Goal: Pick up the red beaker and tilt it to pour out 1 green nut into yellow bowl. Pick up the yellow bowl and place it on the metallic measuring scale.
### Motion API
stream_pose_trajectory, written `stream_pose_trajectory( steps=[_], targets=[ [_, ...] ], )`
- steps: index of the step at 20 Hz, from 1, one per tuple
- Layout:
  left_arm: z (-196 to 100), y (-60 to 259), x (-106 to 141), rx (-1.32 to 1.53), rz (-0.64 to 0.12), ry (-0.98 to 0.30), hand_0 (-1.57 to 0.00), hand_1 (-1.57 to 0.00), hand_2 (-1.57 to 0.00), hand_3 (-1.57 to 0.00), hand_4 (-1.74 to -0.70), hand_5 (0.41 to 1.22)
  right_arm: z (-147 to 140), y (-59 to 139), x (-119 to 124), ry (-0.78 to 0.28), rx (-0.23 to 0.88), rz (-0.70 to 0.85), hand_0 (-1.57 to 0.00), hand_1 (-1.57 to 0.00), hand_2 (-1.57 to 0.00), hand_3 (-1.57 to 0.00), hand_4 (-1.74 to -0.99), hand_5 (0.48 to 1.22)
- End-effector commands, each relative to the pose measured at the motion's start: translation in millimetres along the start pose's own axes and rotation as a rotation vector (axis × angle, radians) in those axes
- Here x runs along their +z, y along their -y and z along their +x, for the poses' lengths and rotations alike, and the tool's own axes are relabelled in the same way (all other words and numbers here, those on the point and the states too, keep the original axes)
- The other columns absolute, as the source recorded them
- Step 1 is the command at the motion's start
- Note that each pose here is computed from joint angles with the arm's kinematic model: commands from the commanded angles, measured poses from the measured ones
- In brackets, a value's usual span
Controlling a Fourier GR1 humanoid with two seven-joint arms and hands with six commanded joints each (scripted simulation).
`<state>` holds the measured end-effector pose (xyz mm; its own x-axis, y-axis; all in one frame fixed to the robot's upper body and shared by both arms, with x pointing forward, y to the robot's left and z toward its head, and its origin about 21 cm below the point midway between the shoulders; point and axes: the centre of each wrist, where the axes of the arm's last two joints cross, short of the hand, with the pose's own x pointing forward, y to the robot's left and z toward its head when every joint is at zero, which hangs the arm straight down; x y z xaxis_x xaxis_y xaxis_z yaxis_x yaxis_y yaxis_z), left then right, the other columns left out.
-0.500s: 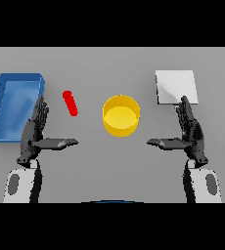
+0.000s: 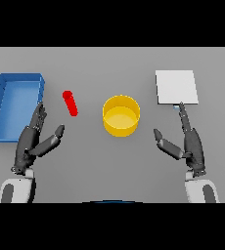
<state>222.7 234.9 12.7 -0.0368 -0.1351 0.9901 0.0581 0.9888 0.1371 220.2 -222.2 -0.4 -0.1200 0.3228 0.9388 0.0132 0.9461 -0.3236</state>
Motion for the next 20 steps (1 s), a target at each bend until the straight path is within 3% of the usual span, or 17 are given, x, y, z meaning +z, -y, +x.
stream_pose_trajectory(
  steps=[1,6,16,20],
  targets=[
    [0,0,1,-0.013,-0.006,-0.021,0.00,0.00,0.00,0.00,-1.16,0.599,2,-2.9,1,-0.001,0.012,0.000,0.00,0.00,0.00,0.00,-1.159,0.590],
    [-2,1,3,-0.062,-0.033,-0.042,0.00,0.00,0.00,0.00,-1.16,0.602,9,0.9,4,-0.001,-0.018,0.004,0.00,0.00,0.00,0.00,-1.199,0.603],
    [-28,21,-56,-0.114,-0.061,-0.065,0.00,0.00,0.00,0.00,-1.25,0.650,8,5.3,2,0.023,-0.053,0.016,0.00,0.00,0.00,0.00,-1.280,0.634],
    [-32,21,-78,-0.122,-0.058,-0.060,0.00,0.00,0.00,0.00,-1.27,0.677,5,3.6,7,0.018,-0.034,0.017,0.00,0.00,0.00,0.00,-1.268,0.635]
  ],
)
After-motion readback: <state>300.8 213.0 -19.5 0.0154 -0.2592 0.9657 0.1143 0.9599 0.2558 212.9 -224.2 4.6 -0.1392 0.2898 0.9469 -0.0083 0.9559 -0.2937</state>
